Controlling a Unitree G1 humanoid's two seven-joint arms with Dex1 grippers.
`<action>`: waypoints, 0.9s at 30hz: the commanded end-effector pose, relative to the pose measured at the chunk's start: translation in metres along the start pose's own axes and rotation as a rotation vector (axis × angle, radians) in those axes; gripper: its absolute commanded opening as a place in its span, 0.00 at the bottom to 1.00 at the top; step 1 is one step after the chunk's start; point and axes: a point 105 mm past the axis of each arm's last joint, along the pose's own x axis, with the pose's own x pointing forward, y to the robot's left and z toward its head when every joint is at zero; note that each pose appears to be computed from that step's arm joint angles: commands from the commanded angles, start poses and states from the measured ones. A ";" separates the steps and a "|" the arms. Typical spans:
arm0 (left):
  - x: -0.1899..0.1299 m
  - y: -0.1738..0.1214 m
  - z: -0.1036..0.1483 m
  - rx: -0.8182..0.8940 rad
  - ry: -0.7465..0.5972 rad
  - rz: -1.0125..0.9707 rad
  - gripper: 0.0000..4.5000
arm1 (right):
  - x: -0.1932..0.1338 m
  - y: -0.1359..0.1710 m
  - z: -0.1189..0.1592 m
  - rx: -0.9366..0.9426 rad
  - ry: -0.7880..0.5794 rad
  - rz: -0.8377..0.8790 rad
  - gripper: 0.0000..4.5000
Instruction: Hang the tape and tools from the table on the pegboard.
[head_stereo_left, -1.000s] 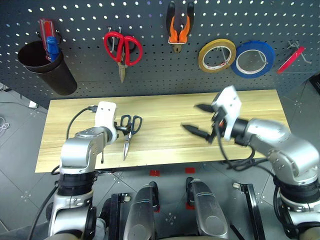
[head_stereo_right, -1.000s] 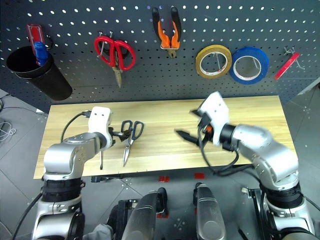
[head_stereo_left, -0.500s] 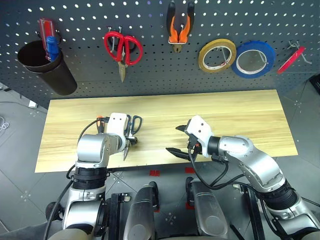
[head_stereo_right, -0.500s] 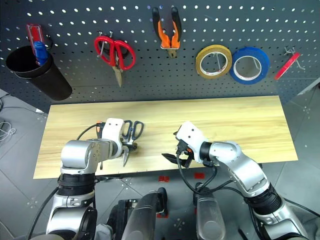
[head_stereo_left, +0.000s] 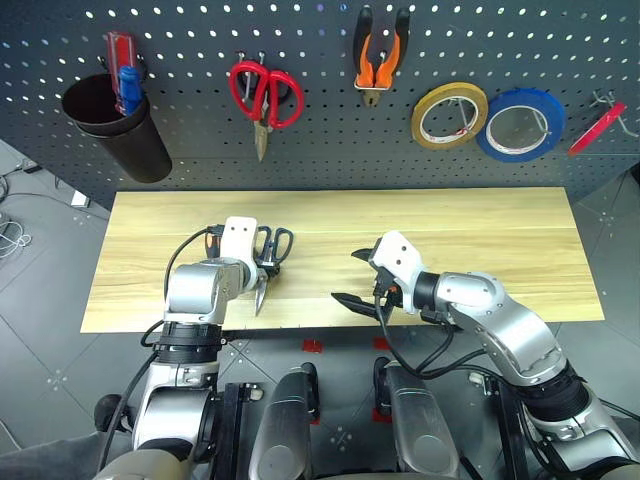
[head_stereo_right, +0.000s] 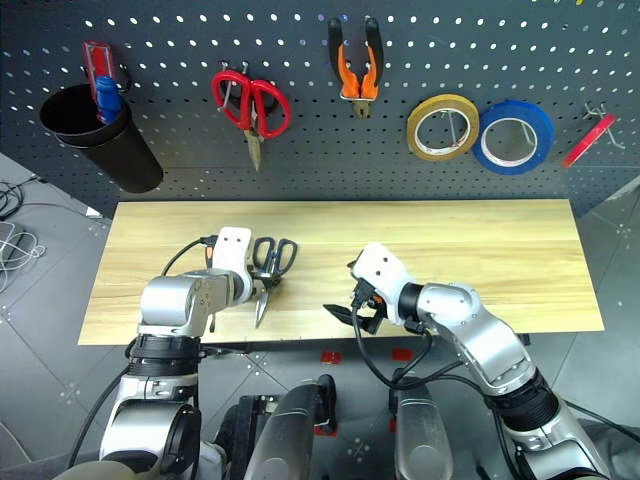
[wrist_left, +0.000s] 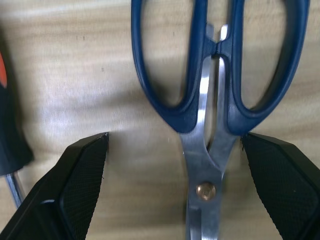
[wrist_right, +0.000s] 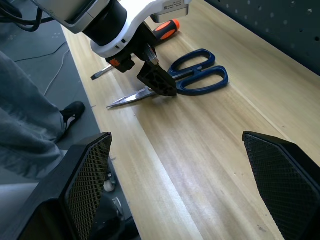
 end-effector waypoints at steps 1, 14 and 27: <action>0.009 -0.008 -0.025 0.003 0.090 -0.015 0.86 | -0.003 0.001 0.008 -0.016 -0.032 -0.009 1.00; 0.002 0.003 -0.023 0.015 0.034 0.022 0.18 | -0.004 -0.006 0.008 -0.029 -0.034 -0.033 1.00; -0.100 -0.021 0.066 0.241 -0.986 -0.086 0.09 | -0.026 -0.028 0.098 -0.008 -0.497 -0.080 1.00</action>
